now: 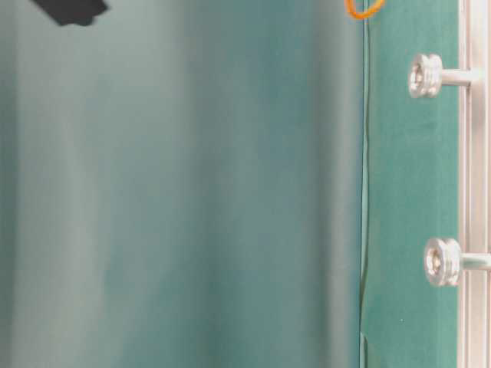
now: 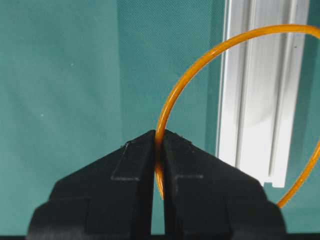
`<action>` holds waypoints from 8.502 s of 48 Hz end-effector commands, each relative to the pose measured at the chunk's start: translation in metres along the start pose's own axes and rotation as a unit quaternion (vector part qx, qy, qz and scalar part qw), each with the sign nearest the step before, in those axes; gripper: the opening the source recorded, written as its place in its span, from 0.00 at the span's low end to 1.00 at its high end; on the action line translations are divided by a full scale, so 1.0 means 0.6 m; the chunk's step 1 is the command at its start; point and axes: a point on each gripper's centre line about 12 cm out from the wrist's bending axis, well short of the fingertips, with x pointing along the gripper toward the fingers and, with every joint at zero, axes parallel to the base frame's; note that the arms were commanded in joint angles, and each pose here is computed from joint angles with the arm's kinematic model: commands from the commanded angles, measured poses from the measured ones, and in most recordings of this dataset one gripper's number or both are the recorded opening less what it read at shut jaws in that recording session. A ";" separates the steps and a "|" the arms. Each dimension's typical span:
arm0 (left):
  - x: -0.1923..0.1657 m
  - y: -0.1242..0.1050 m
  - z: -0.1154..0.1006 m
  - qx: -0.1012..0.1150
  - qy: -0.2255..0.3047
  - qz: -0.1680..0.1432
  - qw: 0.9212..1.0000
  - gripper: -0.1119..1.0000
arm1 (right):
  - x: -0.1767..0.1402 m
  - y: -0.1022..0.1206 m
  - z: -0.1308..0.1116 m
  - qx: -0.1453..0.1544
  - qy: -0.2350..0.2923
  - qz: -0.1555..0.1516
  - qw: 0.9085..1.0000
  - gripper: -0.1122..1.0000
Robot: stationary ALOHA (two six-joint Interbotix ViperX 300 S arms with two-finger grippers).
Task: Hook the rubber onto the shaft.
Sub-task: 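Lift the band with the right gripper and carry it left along the rail, then move the held band over the right metal peg with the right gripper, then rotate the right gripper and stretch the band toward the left peg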
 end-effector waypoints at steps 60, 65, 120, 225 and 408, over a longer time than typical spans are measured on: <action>-0.005 0.000 0.022 0.002 -0.018 0.000 1.000 0.10 | 0.002 0.009 0.143 -0.014 -0.051 -0.038 0.998 0.15; -0.005 0.000 0.023 0.002 -0.018 0.000 1.000 0.10 | 0.008 0.010 0.152 -0.015 -0.055 -0.037 0.998 0.15; -0.005 0.000 0.023 0.002 -0.018 0.000 1.000 0.10 | 0.028 0.013 0.171 -0.013 -0.056 -0.037 0.998 0.15; -0.004 0.000 0.020 0.002 -0.015 0.000 1.000 0.10 | 0.065 0.033 0.159 -0.026 -0.058 -0.025 0.998 0.15; -0.005 -0.006 0.021 0.004 -0.016 -0.009 1.000 0.10 | 0.080 0.097 0.221 0.422 -0.036 -0.007 0.906 0.15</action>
